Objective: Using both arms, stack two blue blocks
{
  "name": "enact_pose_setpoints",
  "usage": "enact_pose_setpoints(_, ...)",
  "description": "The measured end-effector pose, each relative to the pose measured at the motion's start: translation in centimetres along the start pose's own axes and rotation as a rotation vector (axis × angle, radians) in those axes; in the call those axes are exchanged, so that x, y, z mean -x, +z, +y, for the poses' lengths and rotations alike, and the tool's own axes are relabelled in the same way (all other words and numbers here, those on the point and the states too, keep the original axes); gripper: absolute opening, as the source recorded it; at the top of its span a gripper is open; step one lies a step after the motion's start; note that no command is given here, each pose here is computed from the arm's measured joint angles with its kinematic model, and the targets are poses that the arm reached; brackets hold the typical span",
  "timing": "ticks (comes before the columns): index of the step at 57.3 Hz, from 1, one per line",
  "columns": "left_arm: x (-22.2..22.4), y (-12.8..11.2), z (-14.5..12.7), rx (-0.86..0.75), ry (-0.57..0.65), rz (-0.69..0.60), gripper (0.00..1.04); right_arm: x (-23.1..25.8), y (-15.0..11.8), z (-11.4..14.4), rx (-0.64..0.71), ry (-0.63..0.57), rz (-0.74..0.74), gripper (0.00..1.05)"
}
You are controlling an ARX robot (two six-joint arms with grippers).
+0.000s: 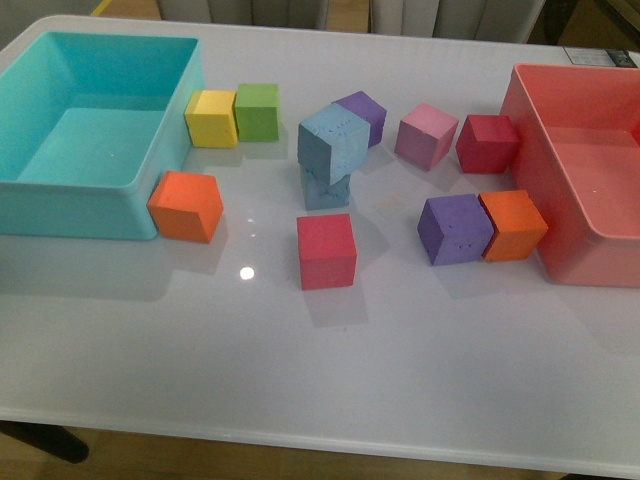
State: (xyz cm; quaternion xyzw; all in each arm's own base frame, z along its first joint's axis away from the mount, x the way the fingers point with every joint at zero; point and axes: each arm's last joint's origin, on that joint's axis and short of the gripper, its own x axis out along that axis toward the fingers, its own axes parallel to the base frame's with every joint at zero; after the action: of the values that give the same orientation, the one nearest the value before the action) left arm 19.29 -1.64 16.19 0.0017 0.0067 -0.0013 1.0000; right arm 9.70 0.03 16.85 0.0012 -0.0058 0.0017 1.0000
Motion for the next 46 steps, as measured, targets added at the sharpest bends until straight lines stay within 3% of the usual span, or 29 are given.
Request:
enact_pose_setpoints(15,2.6,0.0,1.5,0.001,0.002,0.002,0.02,0.0,0.0,0.0,0.0,0.0,0.0,0.96)
enact_pose_setpoints(46,5.8,0.5,1.6,0.001,-0.002,-0.016,0.02,0.0,0.0,0.0,0.0,0.0,0.0,0.96)
